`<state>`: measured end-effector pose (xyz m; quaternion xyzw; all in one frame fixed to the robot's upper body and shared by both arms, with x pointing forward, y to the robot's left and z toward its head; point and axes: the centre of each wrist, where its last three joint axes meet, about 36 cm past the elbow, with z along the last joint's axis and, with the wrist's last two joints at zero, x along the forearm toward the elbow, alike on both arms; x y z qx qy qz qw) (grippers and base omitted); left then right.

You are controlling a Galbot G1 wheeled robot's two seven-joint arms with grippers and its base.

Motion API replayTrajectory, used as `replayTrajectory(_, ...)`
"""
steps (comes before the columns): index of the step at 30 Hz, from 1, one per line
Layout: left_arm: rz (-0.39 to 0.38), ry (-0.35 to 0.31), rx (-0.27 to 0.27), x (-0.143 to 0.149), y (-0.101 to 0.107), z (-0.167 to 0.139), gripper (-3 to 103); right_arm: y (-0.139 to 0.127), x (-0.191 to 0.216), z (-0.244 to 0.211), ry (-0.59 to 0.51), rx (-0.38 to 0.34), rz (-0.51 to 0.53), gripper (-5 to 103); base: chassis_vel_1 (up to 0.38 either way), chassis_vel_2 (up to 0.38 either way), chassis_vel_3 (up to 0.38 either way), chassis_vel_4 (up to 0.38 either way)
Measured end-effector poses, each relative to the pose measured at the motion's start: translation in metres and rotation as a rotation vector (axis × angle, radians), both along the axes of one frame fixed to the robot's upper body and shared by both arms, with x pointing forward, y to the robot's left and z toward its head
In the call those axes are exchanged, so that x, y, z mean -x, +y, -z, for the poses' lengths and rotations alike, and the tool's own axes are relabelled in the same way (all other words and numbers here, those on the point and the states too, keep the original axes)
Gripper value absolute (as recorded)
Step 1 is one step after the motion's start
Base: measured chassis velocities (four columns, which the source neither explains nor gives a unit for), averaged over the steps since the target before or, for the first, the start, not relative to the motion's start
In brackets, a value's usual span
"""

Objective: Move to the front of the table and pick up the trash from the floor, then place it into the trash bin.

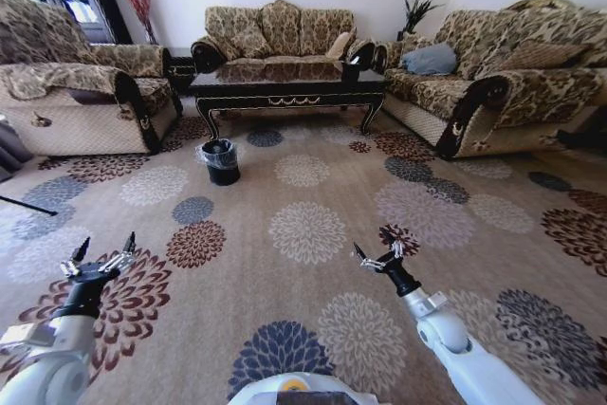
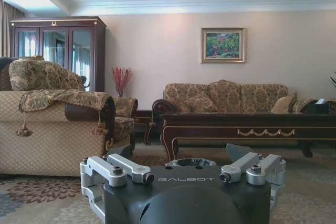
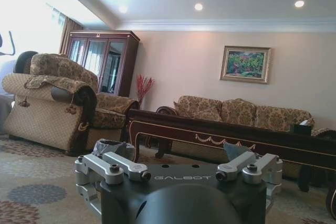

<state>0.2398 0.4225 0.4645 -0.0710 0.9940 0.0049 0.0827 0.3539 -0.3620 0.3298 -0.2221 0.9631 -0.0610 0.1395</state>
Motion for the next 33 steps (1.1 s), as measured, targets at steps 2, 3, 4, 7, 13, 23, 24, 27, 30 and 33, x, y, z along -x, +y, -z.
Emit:
replayTrajectory(2, 0.008, 0.0, -0.002, 0.001, 0.0, -0.001, 100, 0.0, 0.0, 0.0, -0.001, 0.0, 0.002, 100, 0.0, 0.0, 0.0, 0.0)
replayTrajectory(3, 0.024, -0.004, -0.005, 0.001, 0.001, -0.002, 100, -0.001, 0.0, 0.0, -0.002, -0.001, 0.009, 100, 0.0, 0.0, 0.0, 0.0)
replayTrajectory(4, 0.035, -0.008, -0.009, 0.001, 0.002, -0.003, 100, -0.002, 0.0, 0.0, -0.003, 0.0, 0.015, 100, 0.0, 0.0, 0.0, 0.0)
replayTrajectory(7, 0.057, -0.02, -0.022, 0.001, 0.003, -0.006, 100, -0.003, -0.002, -0.002, -0.01, -0.002, 0.035, 100, 0.0, 0.0, 0.0, 0.0)
replayTrajectory(13, 0.064, -0.032, -0.029, 0.0, 0.008, -0.019, 100, -0.006, -0.01, -0.028, -0.022, -0.004, 0.113, 100, 0.0, 0.0, 0.0, 0.0)
replayTrajectory(23, 0.04, -0.022, -0.036, 0.0, 0.014, -0.065, 100, -0.009, -0.008, -0.134, 0.031, -0.019, 0.343, 100, 0.0, 0.0, 0.0, 0.0)
replayTrajectory(24, 0.039, -0.02, -0.035, -0.001, 0.014, -0.069, 100, -0.007, -0.007, -0.14, 0.039, -0.031, 0.356, 100, 0.0, 0.0, 0.0, 0.0)
replayTrajectory(27, 0.041, -0.019, -0.026, -0.001, 0.014, -0.081, 100, -0.004, -0.003, -0.159, 0.052, -0.058, 0.384, 100, 0.0, 0.0, 0.0, 0.0)
replayTrajectory(30, 0.045, -0.029, -0.021, -0.002, 0.016, -0.096, 100, -0.005, 0.002, -0.177, 0.013, -0.044, 0.361, 100, 0.0, 0.0, 0.0, 0.0)
replayTrajectory(33, 0.05, -0.033, -0.021, -0.003, 0.018, -0.099, 100, -0.006, 0.003, -0.184, -0.012, -0.034, 0.347, 100, 0.0, 0.0, 0.0, 0.0)
